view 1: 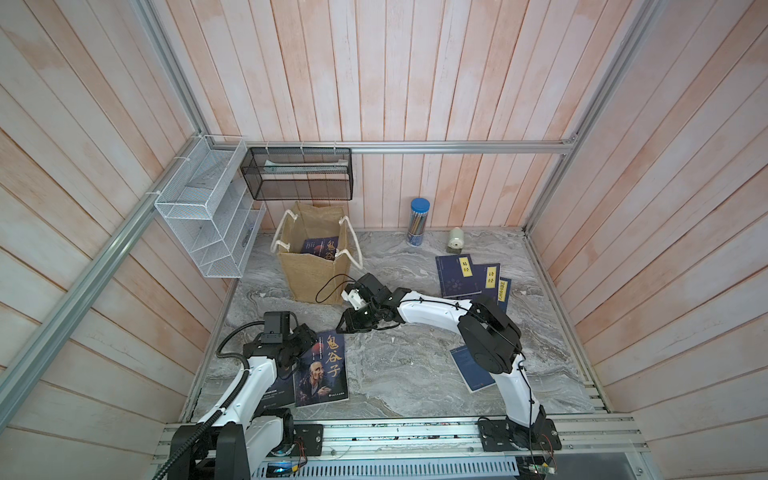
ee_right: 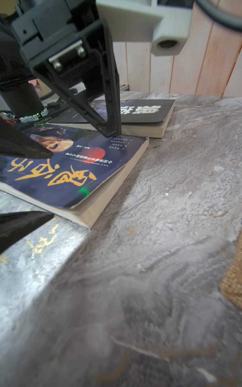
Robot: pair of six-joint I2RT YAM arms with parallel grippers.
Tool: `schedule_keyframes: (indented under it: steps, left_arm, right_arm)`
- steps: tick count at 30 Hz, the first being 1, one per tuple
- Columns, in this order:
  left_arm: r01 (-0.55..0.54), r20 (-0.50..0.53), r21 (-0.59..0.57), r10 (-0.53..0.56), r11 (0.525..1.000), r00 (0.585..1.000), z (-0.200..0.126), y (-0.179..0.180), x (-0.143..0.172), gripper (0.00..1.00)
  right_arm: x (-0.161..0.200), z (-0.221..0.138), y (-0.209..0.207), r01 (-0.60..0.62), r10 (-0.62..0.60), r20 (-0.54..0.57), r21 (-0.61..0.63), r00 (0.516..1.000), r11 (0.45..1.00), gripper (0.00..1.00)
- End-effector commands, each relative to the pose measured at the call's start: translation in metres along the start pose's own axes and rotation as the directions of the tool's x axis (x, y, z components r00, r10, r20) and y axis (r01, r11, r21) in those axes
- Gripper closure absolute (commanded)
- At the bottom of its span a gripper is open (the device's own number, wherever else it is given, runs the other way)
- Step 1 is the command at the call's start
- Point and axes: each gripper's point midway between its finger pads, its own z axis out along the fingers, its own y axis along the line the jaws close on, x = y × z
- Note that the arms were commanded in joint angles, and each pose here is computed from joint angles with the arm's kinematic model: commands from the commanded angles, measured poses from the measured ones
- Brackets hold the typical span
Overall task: Put the books into the canvas bag
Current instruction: Move the book to the center of the board.
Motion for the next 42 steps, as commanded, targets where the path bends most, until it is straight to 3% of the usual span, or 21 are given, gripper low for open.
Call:
schedule_keyframes:
  steps: [1, 6, 15, 26, 34, 42]
  left_arm:
    - [0.013, -0.094, -0.11, -0.024, 0.994, 0.995, 0.012, 0.03, 0.034, 0.29]
    - [0.026, -0.063, -0.129, -0.035, 0.991, 0.997, 0.007, 0.034, 0.031, 0.29]
    - [-0.005, 0.044, -0.212, 0.015, 0.977, 0.999, -0.014, 0.028, 0.006, 0.27]
    - [0.038, -0.083, -0.158, -0.052, 0.987, 0.995, 0.013, 0.034, 0.041, 0.25]
    - [0.008, -0.156, -0.033, -0.013, 0.999, 0.988, 0.013, -0.013, 0.057, 0.26]
    - [-0.05, -0.172, 0.131, 0.073, 0.99, 0.983, 0.023, -0.092, 0.074, 0.29]
  right_arm:
    - [0.012, 0.011, -0.011, 0.003, -0.002, -0.063, 0.008, 0.998, 1.0, 0.58]
    - [0.012, 0.017, -0.01, 0.01, -0.01, -0.082, 0.004, 0.997, 1.0, 0.58]
    - [0.018, 0.031, -0.016, 0.021, -0.02, -0.112, 0.015, 0.994, 1.0, 0.68]
    - [0.02, 0.028, -0.024, 0.026, -0.021, -0.1, 0.041, 0.995, 0.999, 0.77]
    - [0.004, -0.001, -0.042, -0.023, 0.023, 0.001, 0.041, 1.0, 0.999, 0.83]
    - [-0.013, -0.05, -0.088, -0.095, 0.086, 0.089, 0.097, 0.992, 0.991, 0.83]
